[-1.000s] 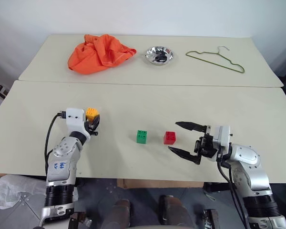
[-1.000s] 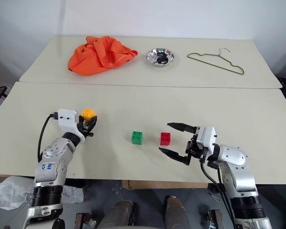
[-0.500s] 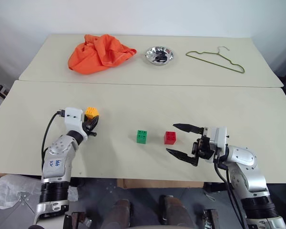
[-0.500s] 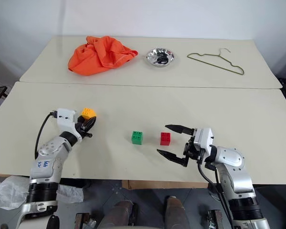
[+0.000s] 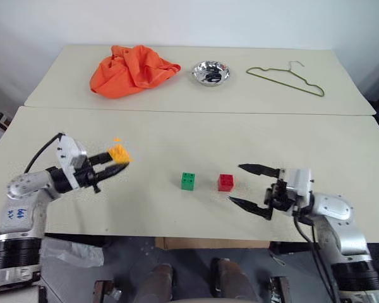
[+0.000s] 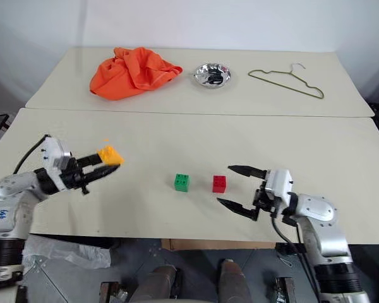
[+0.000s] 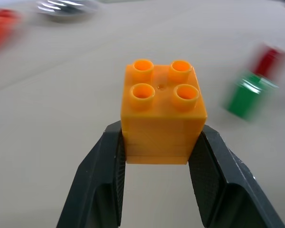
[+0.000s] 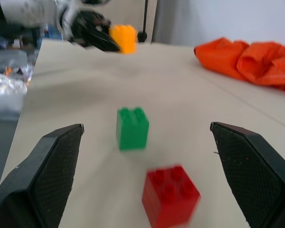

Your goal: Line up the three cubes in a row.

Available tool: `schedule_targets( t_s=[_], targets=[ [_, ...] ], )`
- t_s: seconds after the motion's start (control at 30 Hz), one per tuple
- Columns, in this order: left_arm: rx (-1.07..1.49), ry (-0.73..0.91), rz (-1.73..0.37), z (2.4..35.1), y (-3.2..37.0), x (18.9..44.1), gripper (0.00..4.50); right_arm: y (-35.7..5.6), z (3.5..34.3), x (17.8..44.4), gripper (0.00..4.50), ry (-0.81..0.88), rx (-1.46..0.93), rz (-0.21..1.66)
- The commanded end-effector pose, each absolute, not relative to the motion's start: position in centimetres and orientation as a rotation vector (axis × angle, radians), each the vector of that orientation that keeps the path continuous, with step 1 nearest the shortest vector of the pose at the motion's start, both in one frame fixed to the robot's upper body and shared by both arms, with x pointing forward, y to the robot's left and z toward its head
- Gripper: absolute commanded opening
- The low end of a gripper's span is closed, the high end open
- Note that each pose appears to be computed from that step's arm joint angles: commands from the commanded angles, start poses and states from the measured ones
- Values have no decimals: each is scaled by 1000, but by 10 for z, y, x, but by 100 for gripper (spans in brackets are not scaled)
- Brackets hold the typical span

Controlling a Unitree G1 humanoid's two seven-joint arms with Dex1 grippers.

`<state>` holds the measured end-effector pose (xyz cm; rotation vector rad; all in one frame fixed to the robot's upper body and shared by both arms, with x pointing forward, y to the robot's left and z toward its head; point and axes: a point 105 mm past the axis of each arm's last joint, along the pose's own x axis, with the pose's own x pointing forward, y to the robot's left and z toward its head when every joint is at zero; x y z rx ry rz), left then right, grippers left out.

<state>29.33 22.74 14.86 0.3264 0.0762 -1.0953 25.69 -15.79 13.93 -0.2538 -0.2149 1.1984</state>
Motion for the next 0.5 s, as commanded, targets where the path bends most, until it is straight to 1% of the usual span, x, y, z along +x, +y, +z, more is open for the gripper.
schedule_targets(
  t_s=[0.03, 0.13, 0.27, 0.4, 0.5],
  targets=[
    [446, 83, -1299, 136, 216, 287, 148, -170, 144, 236, 450, -196, -292, 1287],
    [504, 104, -1377, 122, 209, 294, 148, -176, 140, 231, 450, -168, -323, 1306],
    [506, 75, -1398, 117, 197, 312, 148, -174, 144, 234, 450, -190, -317, 1275],
    [535, 94, -1443, 110, 193, 314, 148, -173, 146, 233, 450, -193, -316, 1264],
    [524, 117, -1444, 108, 193, 321, 148, -173, 147, 233, 450, -195, -316, 1251]
  ],
)
